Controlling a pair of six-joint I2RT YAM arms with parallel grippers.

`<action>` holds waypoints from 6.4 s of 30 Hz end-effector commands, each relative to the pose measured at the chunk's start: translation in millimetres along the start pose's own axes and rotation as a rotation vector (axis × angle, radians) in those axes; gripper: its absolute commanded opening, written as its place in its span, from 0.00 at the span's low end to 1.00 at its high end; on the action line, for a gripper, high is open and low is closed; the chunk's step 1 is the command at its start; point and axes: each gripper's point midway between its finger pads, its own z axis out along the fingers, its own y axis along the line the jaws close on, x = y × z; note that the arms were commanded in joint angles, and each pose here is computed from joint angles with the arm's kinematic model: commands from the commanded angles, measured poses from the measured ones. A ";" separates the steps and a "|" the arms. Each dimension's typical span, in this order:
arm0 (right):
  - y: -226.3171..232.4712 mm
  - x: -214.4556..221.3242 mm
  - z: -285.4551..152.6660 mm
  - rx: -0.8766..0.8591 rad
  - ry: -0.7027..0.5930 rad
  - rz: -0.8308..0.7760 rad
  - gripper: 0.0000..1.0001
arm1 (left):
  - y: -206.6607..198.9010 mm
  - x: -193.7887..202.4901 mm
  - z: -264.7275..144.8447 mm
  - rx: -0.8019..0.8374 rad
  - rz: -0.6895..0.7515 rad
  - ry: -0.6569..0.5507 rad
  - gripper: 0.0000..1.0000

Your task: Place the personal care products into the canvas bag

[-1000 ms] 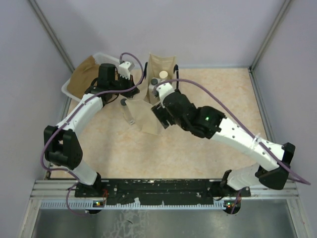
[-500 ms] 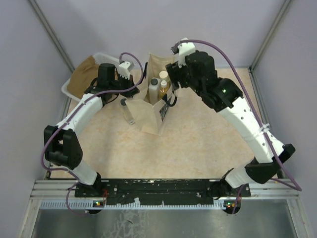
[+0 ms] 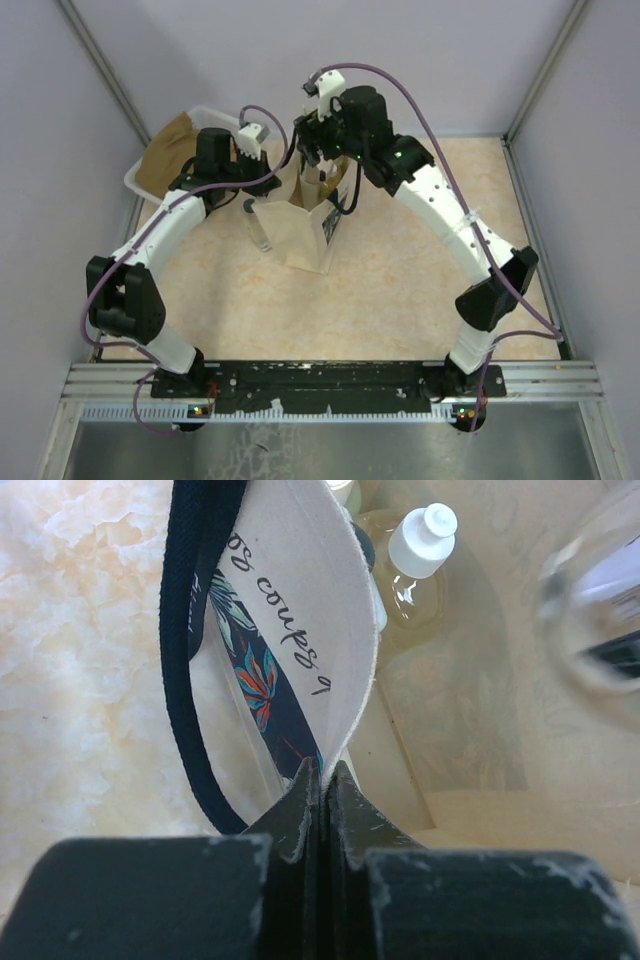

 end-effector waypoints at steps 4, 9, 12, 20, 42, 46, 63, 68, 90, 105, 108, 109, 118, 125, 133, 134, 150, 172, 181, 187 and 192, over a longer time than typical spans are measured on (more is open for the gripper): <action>10.0 2.1 22.6 -0.096 -0.152 0.096 0.00 | -2.8 -4.3 -8.3 0.009 -0.016 -0.017 0.00; 25.3 35.7 30.4 -0.157 -0.125 0.141 0.00 | -3.1 -7.4 -12.4 0.004 -0.023 -0.024 0.00; 32.5 46.5 34.0 -0.186 -0.118 0.163 0.00 | -3.6 -10.6 -15.6 0.000 -0.022 -0.033 0.00; 52.1 53.8 41.1 -0.272 -0.127 0.215 0.00 | -5.1 -12.1 -17.1 0.004 -0.021 -0.037 0.00; 83.5 129.4 101.9 -0.171 0.098 0.111 0.26 | -11.5 -24.4 -28.3 0.009 -0.007 -0.070 0.00; 89.5 120.2 94.5 -0.206 0.077 0.113 0.63 | -10.8 -23.0 -27.2 0.008 -0.009 -0.066 0.00; 43.6 65.1 -66.3 0.046 -0.098 0.047 0.90 | -9.7 -29.1 -14.0 0.039 -0.007 -0.071 0.00; 74.7 71.4 -101.7 -0.026 -0.111 0.006 0.90 | -11.6 -40.8 -7.9 0.067 -0.001 -0.095 0.00; 222.5 135.4 -43.2 -0.305 -0.040 -0.207 0.99 | 16.1 -80.0 50.4 0.091 0.019 -0.108 0.00; 211.4 119.9 53.9 -0.163 -0.207 -0.302 0.99 | 25.4 -83.3 37.1 0.065 0.045 -0.101 0.00; 194.8 116.8 65.5 -0.140 -0.208 -0.322 0.99 | 25.8 -82.5 35.6 0.070 0.046 -0.101 0.00; 191.0 116.8 68.9 -0.138 -0.206 -0.335 0.99 | 26.4 -81.2 36.4 0.071 0.045 -0.098 0.00; 184.8 115.0 98.0 -0.224 -0.195 -0.332 0.99 | 29.5 -77.1 38.1 0.070 0.044 -0.092 0.00; 199.5 120.3 115.6 -0.293 -0.183 -0.324 0.99 | 34.6 -79.8 33.9 0.061 0.050 -0.099 0.00; 193.0 120.4 132.4 -0.267 -0.180 -0.323 0.99 | 38.9 -78.8 30.1 0.061 0.043 -0.098 0.00; 191.5 122.2 136.7 -0.261 -0.174 -0.323 0.99 | 38.9 -78.5 29.6 0.061 0.044 -0.098 0.00; 149.7 158.0 185.4 -0.179 -0.043 -0.285 0.99 | 43.3 -72.5 29.6 0.059 0.040 -0.098 0.00; 159.2 197.5 168.7 -0.235 0.056 -0.215 0.00 | 44.8 -67.3 30.3 0.062 0.027 -0.090 0.00; 196.1 179.5 46.4 -0.326 0.104 -0.157 0.00 | 47.2 -63.8 33.2 0.058 0.017 -0.086 0.00; 199.5 166.3 -26.6 -0.396 0.112 -0.001 0.00 | 47.7 -60.7 34.3 0.059 0.012 -0.080 0.00; 157.8 144.1 -60.8 -0.246 0.126 -0.003 0.00 | 43.4 -63.2 29.9 0.070 0.013 -0.089 0.00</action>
